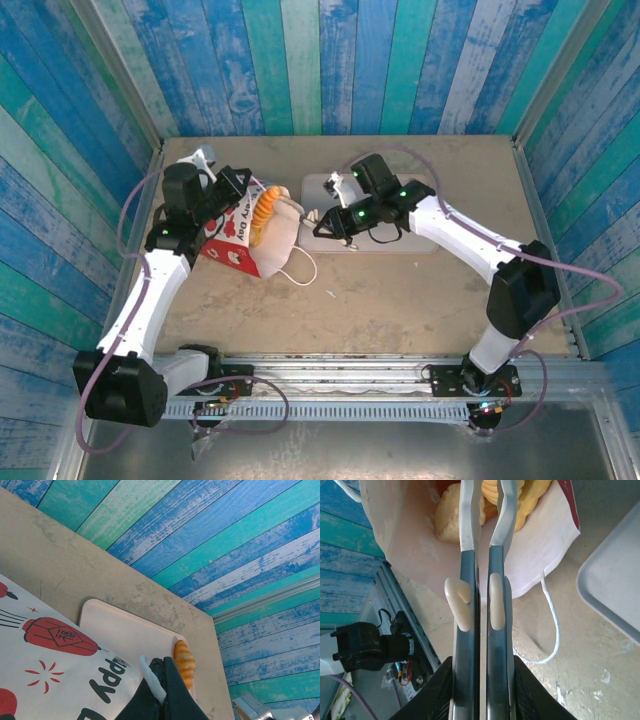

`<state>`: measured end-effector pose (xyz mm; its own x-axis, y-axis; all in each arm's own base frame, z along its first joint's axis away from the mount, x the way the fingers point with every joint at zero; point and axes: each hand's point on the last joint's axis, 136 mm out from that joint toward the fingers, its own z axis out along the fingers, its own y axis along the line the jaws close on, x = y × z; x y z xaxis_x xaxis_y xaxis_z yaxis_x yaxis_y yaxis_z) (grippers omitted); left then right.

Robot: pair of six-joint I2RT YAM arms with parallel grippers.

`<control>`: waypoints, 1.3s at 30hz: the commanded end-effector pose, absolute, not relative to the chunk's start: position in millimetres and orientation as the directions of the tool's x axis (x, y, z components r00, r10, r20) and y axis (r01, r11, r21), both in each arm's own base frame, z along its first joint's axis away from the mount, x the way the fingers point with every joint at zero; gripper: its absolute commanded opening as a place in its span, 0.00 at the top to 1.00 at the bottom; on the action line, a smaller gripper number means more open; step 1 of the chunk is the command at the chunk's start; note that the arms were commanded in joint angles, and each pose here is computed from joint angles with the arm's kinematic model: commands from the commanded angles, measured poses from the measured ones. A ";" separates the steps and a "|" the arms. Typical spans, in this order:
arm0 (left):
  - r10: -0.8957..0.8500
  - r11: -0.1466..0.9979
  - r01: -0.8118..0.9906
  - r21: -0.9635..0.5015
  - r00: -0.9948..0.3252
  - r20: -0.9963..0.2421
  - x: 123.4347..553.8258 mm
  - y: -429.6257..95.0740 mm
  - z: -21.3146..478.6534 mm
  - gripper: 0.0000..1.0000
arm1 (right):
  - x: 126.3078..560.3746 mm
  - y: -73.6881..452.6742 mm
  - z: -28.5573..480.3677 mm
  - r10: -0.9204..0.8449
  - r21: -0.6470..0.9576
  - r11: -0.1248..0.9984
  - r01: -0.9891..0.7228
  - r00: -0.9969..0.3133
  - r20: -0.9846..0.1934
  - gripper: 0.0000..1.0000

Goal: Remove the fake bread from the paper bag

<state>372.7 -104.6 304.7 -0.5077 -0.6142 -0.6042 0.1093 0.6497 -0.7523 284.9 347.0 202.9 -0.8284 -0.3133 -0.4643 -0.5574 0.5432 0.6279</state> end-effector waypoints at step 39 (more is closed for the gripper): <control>-0.637 0.635 0.090 -0.767 -0.501 -0.586 389.6 -104.3 292.0 1.00 | 278.2 213.5 218.4 -0.115 0.676 0.615 -0.407 -0.893 -0.435 0.72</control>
